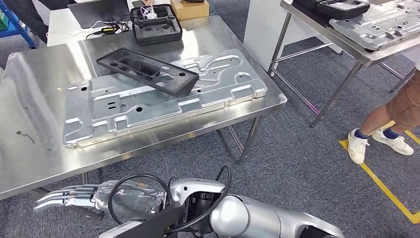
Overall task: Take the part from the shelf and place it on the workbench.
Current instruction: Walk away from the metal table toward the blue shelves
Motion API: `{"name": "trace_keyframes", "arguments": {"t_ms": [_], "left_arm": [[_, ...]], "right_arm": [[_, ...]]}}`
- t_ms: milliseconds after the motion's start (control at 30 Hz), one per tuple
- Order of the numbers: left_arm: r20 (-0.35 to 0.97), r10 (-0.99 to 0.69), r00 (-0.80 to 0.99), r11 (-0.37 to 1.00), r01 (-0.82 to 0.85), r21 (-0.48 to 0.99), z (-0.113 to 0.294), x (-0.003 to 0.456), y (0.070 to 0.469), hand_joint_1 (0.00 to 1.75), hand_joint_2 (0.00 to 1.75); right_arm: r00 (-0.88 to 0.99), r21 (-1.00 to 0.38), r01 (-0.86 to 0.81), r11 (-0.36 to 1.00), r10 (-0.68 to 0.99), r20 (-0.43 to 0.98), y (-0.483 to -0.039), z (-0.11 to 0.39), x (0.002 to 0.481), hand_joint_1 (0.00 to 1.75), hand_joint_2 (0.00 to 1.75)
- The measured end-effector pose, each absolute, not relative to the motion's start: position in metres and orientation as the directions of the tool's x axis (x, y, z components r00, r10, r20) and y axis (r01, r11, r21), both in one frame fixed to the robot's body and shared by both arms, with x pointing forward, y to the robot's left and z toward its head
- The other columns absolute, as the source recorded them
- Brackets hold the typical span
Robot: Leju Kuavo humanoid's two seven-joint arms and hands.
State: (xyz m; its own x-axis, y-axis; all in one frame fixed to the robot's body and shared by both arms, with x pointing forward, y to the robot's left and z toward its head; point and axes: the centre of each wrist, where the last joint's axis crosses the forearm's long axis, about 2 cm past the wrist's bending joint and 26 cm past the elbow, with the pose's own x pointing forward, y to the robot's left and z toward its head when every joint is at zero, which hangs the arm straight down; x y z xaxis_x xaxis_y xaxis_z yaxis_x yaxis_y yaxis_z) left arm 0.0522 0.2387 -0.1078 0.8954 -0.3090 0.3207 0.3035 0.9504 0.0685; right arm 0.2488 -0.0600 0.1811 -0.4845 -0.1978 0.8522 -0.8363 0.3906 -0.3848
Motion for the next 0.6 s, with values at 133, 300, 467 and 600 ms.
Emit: {"name": "trace_keyframes", "arguments": {"t_ms": [133, 300, 467, 600], "left_arm": [[0.321, -0.312, 0.894, 0.950, 0.304, 0.076, -0.1078, 0.0530, 0.2403, 0.00, 0.00], [0.323, -0.314, 0.893, 0.949, 0.304, 0.081, -0.1076, 0.0544, 0.2403, 0.00, 0.00], [0.328, -0.312, 0.892, 0.950, 0.302, 0.083, -0.1073, 0.0570, 0.2403, 0.00, 0.00], [0.328, -0.311, 0.892, 0.950, 0.300, 0.083, -0.1072, 0.0573, 0.2403, 0.00, 0.00]], "right_arm": [[-0.484, -0.384, -0.837, 0.391, -0.198, 0.853, -0.0600, 0.1809, 0.2486, 0.00, 0.00], [-0.485, -0.384, -0.835, 0.393, -0.199, 0.852, -0.0599, 0.1814, 0.2489, 0.00, 0.00], [-0.486, -0.385, -0.834, 0.394, -0.196, 0.852, -0.0607, 0.1813, 0.2494, 0.00, 0.00], [-0.486, -0.386, -0.834, 0.394, -0.195, 0.852, -0.0613, 0.1809, 0.2496, 0.00, 0.00]]}}
